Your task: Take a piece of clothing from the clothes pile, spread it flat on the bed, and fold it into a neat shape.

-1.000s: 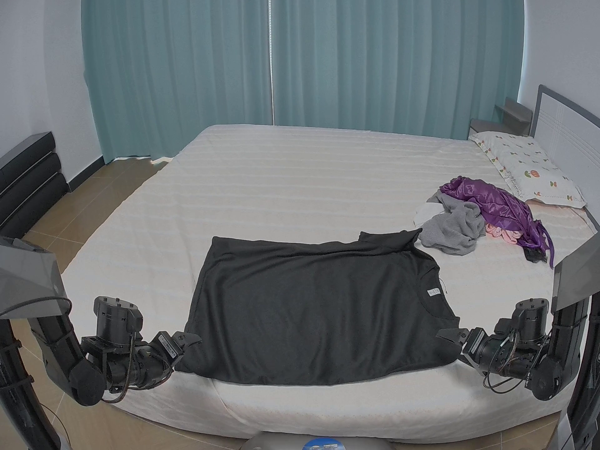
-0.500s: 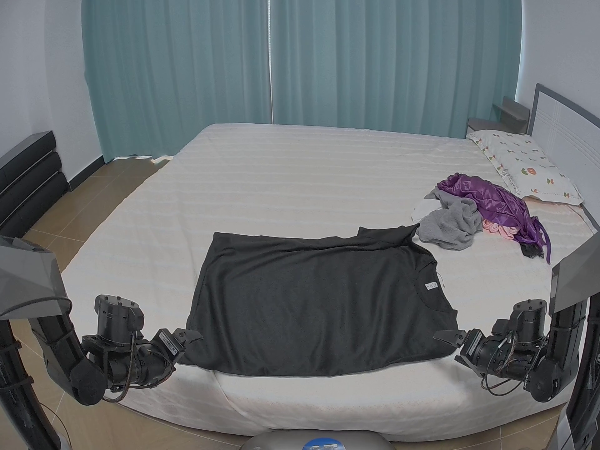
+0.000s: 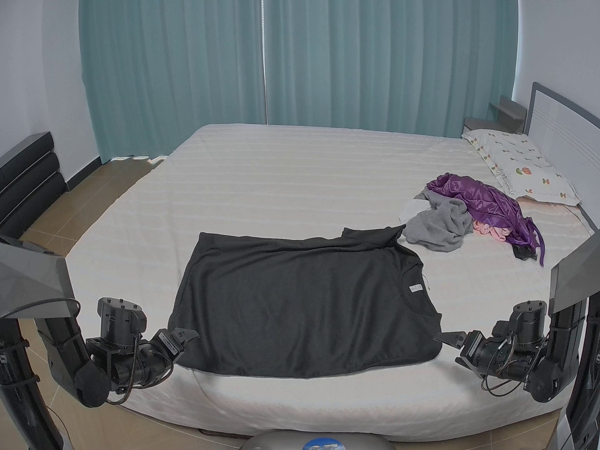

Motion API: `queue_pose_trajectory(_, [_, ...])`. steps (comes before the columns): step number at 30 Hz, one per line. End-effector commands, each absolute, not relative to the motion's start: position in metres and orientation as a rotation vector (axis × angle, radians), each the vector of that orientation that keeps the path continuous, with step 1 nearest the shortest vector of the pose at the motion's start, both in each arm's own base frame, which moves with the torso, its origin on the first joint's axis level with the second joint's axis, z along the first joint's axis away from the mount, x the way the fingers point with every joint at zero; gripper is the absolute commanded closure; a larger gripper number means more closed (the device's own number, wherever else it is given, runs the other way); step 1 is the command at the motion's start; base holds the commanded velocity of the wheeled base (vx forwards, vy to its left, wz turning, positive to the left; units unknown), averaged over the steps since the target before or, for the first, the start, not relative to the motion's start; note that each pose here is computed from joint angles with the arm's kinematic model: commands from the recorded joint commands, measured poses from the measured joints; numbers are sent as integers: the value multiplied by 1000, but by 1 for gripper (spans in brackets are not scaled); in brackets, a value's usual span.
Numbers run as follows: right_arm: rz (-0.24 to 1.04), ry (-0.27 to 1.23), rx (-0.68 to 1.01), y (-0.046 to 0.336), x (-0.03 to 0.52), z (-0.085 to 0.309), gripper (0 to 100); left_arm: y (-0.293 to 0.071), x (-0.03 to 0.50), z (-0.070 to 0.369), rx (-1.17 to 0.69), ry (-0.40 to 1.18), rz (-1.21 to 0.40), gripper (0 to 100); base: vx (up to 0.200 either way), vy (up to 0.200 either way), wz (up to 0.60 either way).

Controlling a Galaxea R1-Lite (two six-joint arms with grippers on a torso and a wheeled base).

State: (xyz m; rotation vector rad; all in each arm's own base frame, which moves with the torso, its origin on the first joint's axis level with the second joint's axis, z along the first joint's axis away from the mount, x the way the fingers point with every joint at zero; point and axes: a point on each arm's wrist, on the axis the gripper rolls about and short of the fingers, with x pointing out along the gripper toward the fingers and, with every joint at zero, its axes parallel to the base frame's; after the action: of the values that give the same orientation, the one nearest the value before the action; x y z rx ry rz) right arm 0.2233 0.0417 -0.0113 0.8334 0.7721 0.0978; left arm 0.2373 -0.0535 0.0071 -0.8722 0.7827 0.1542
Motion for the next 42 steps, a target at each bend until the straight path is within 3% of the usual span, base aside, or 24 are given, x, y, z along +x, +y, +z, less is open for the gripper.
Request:
queue_pose_trajectory(1, [100, 771, 833, 42, 224, -12, 0, -50, 238, -14, -821, 813, 212, 0, 0, 0, 0])
queue_pose_trajectory(23, [94, 779, 835, 42, 224, -15, 0, -29, 245, -43, -712, 764, 313, 0, 0, 0, 0])
queue_pose_trajectory(24, [94, 778, 835, 42, 225, -15, 0, -29, 246, -44, -699, 760, 306, 100, 0, 0, 0])
queue_pose_trajectory(42, [90, 773, 831, 41, 226, -15, 0, -23, 233, -42, -564, 749, 358, 100, 0, 0, 0])
